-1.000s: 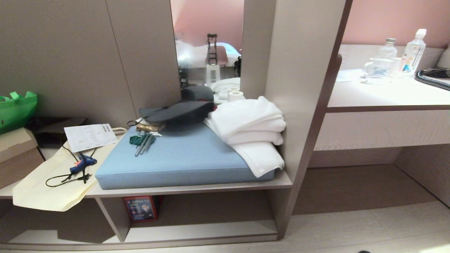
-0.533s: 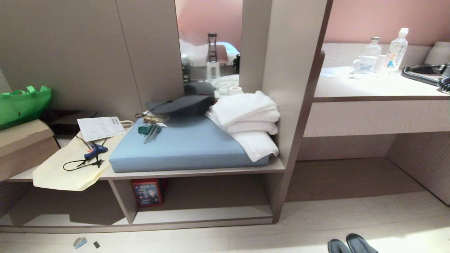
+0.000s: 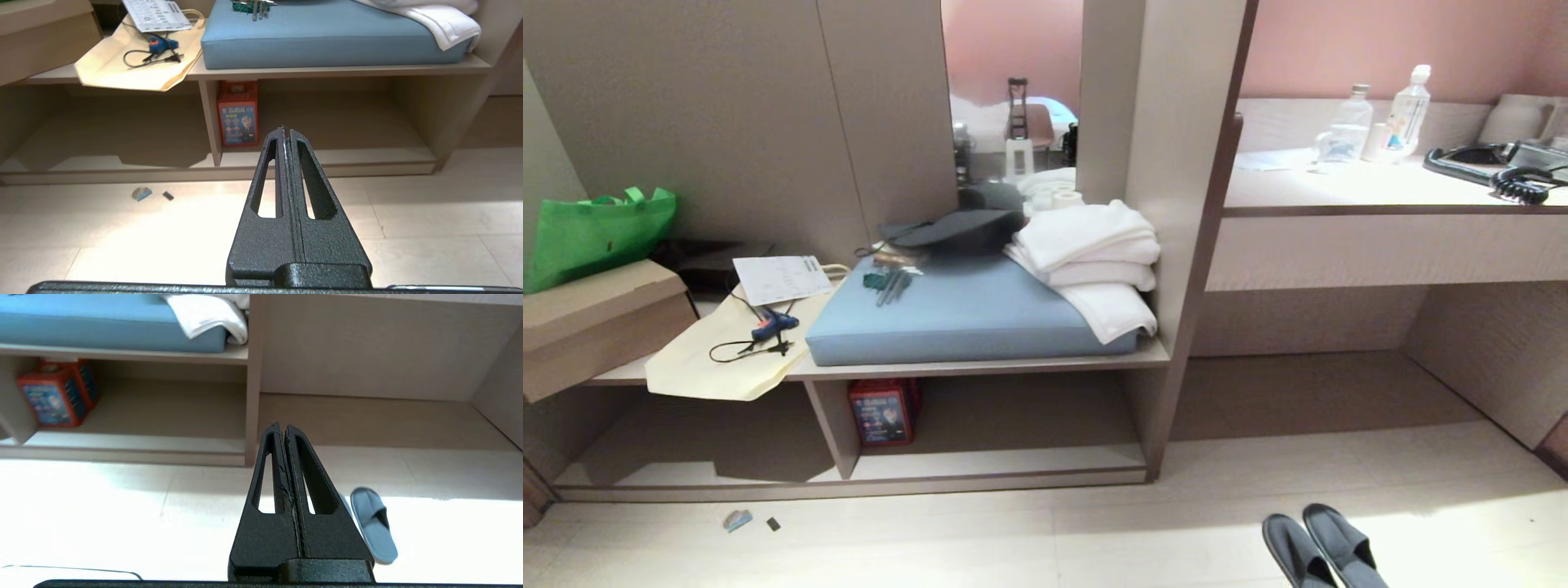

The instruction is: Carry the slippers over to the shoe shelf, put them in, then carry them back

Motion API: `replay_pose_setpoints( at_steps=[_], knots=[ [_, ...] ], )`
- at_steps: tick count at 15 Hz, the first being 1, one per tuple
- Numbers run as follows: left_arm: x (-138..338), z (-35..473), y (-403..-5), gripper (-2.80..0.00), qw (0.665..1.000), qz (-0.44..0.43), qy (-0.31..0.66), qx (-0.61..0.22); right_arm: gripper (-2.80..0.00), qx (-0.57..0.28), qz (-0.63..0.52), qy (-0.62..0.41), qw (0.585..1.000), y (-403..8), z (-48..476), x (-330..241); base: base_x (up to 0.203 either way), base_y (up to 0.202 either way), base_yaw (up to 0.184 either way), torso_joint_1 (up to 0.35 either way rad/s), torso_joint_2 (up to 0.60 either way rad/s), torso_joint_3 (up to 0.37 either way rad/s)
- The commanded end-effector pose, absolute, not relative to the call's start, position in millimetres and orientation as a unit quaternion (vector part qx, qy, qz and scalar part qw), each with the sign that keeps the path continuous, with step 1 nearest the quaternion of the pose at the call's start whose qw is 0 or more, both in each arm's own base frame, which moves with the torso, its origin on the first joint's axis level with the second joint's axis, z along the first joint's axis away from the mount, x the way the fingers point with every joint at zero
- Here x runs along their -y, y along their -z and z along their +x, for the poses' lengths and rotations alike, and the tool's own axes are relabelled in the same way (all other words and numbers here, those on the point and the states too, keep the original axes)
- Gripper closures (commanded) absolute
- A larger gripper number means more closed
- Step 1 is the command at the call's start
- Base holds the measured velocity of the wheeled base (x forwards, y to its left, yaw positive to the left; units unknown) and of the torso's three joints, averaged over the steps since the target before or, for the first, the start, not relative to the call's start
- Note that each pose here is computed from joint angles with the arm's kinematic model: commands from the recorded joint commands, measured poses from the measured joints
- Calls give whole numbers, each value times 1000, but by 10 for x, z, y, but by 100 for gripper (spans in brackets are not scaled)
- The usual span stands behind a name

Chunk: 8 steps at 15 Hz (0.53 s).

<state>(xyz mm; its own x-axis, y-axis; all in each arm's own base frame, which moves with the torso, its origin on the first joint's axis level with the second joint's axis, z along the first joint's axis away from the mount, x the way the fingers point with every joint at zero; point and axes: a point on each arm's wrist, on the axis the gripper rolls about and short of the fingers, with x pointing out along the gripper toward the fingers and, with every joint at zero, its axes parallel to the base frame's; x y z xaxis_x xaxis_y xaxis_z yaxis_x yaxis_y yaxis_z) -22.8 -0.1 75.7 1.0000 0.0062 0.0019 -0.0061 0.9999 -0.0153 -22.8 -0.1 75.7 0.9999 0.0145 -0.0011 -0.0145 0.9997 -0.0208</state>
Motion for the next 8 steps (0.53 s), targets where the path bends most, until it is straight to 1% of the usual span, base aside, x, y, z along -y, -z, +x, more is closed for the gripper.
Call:
replay_pose_setpoints(
  at_steps=[1, 8],
  knots=[
    [1, -228, -757, 0, 1000, -8, -3, 1, 0, -2, -11, -8, 1000, -755, -226, 1, -195, 0, -4, 2, 2, -1],
    [1, -228, -758, 0, 1000, -8, -3, 2, 0, -2, -11, -8, 1000, -755, -226, 1, -196, 0, 1, 3, 1, 4]
  ],
)
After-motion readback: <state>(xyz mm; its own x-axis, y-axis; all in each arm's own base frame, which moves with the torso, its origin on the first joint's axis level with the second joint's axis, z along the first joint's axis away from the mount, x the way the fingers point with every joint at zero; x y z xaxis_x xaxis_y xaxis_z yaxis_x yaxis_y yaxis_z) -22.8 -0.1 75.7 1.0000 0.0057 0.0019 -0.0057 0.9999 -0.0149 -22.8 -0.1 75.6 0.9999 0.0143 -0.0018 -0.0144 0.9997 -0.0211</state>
